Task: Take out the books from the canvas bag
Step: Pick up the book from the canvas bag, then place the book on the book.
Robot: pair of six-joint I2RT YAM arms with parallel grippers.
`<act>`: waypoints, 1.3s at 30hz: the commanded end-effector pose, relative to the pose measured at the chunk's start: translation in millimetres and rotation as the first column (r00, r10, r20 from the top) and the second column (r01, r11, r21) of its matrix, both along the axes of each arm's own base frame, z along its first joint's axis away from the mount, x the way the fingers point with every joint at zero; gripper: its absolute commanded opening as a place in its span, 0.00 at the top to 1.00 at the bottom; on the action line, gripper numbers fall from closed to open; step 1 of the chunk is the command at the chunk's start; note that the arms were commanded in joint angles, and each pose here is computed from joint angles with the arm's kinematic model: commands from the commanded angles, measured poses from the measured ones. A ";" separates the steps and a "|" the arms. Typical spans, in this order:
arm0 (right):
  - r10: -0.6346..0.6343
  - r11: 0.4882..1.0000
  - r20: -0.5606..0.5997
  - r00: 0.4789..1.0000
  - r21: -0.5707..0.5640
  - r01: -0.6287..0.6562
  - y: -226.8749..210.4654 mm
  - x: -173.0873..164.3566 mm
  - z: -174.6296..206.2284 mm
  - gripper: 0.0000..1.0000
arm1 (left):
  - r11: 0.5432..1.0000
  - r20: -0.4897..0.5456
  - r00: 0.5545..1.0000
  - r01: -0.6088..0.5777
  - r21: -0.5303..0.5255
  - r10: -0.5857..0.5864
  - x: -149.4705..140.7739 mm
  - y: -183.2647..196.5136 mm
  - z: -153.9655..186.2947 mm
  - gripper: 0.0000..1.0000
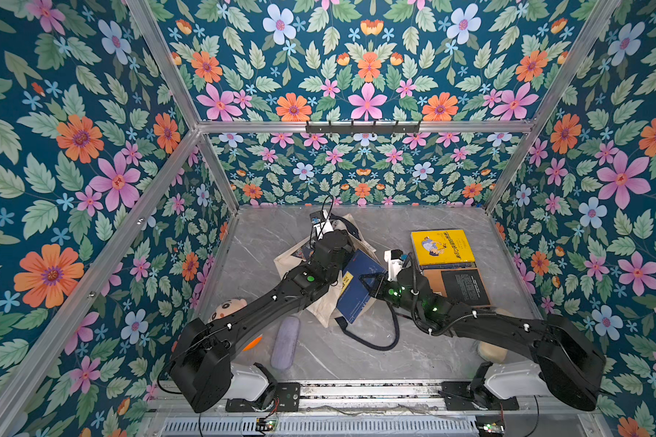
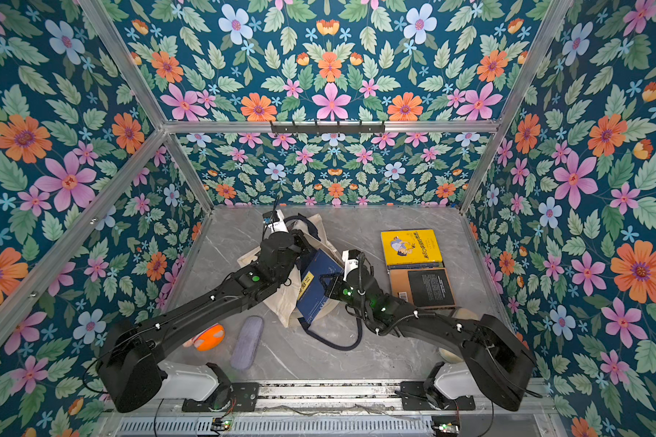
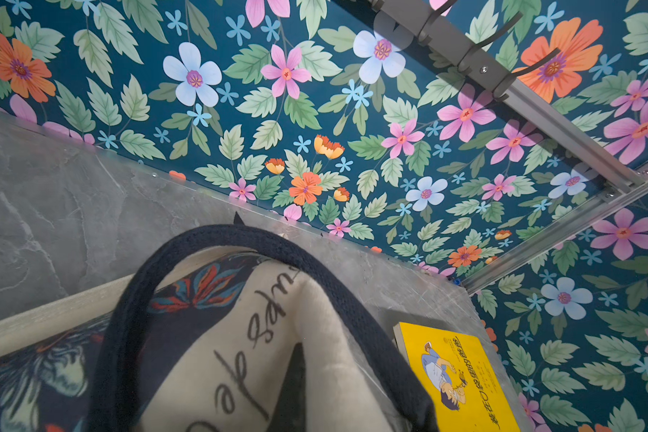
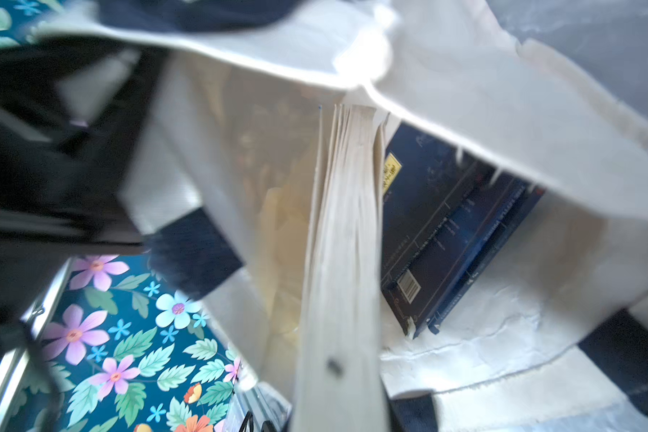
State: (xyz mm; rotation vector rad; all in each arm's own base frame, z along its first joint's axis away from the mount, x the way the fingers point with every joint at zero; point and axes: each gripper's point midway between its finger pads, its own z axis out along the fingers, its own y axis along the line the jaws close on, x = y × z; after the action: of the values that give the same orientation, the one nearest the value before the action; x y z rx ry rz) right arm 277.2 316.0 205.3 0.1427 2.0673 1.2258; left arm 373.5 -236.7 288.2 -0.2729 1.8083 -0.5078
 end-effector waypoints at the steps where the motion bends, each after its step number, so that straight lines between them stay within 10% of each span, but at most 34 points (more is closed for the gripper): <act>1: -0.050 0.997 0.045 0.998 -0.055 0.053 -20.9 -2.6 9.2 1.00 | 0.998 0.065 0.996 0.058 -0.019 -0.057 2.3 -10.4 19.0 1.00; 19: -0.453 0.884 0.099 0.886 -0.077 0.461 -189.8 -14.0 45.6 1.00 | 0.959 0.083 0.966 0.231 0.166 -0.247 5.8 -38.3 20.0 1.00; 39: -0.692 0.719 -0.108 0.714 -0.009 0.695 -294.9 13.9 -14.6 1.00 | 0.937 0.060 0.943 0.315 0.152 -0.327 -1.0 -51.7 15.5 1.00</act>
State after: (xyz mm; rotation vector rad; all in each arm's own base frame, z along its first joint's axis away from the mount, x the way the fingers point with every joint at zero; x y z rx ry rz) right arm 278.1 16.2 174.0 0.9785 1.8682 0.6964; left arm 372.0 -280.4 285.3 0.1409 1.8615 -0.5420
